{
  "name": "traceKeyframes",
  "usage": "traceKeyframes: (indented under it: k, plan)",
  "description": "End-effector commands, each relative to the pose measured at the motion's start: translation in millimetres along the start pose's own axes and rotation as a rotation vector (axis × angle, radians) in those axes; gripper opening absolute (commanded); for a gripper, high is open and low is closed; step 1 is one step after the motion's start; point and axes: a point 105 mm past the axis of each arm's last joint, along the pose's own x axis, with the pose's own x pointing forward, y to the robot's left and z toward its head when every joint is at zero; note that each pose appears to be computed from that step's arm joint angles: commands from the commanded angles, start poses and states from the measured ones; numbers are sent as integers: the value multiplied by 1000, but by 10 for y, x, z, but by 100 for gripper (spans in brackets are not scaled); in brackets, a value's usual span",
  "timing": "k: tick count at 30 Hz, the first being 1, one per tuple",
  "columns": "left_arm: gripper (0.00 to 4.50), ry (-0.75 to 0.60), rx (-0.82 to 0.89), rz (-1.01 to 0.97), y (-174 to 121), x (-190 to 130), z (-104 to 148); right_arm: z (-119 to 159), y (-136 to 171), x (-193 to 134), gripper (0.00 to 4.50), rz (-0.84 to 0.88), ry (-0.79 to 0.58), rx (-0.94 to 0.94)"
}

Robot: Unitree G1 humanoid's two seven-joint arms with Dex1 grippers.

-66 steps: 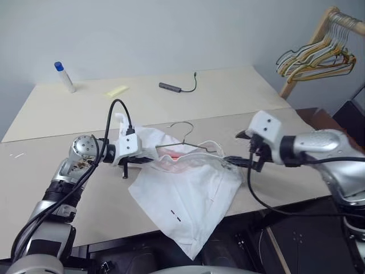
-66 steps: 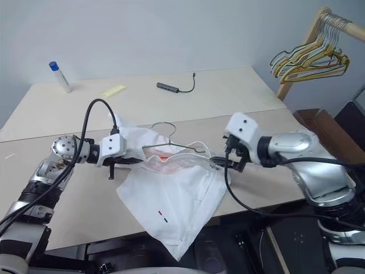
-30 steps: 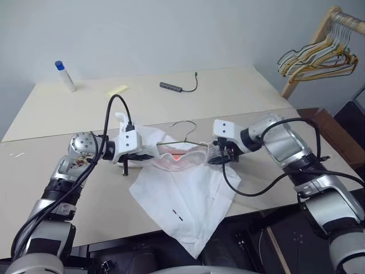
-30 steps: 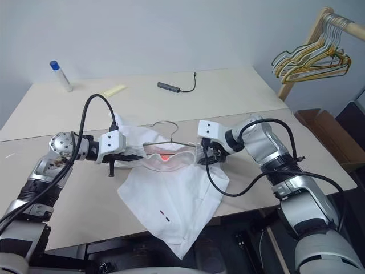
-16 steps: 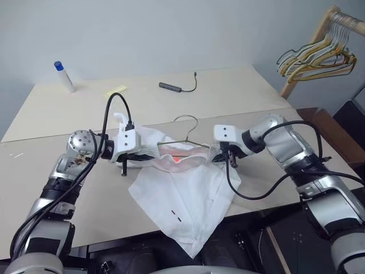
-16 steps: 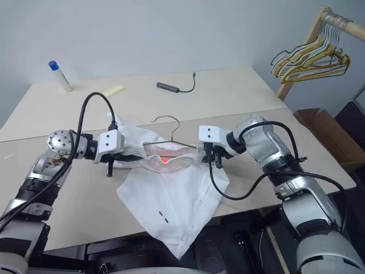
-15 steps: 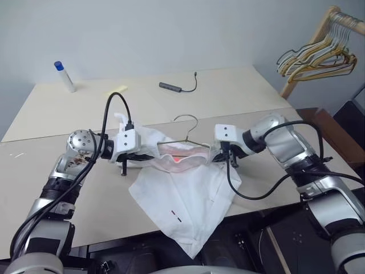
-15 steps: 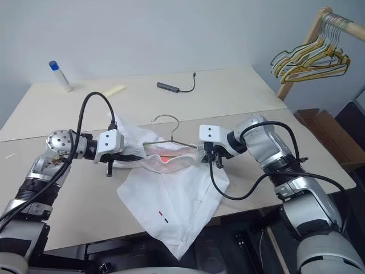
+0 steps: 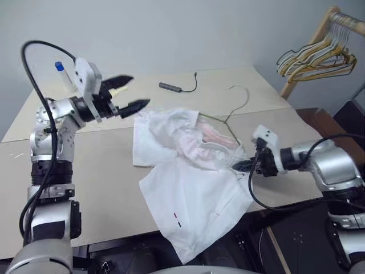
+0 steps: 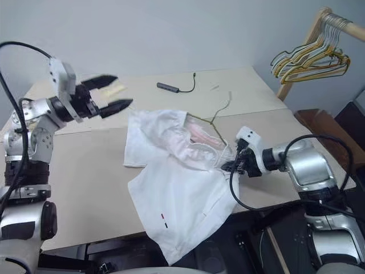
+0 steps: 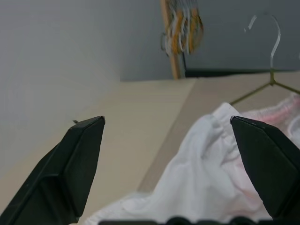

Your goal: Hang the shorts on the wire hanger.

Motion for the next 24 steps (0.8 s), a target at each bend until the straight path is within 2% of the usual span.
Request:
traceKeyframes:
  k: [1,5,10,16,24]
  plan:
    - [447,-176,-59,-18,-216,89,431,0,-163,-403,0,-218,-116,212]
    - [447,-264,-132,-79,-535,200,569,-197,-349,-767,0,-433,-155,451]
    - [447,-301,-161,-145,-756,291,695,-304,-638,-1176,0,-667,-250,618]
    - [447,-306,-175,-149,-742,377,800,-236,-903,-1519,0,-905,-347,749]
    - [447,-289,-170,-162,-722,383,837,-45,-1078,-1864,0,-1085,-428,898]
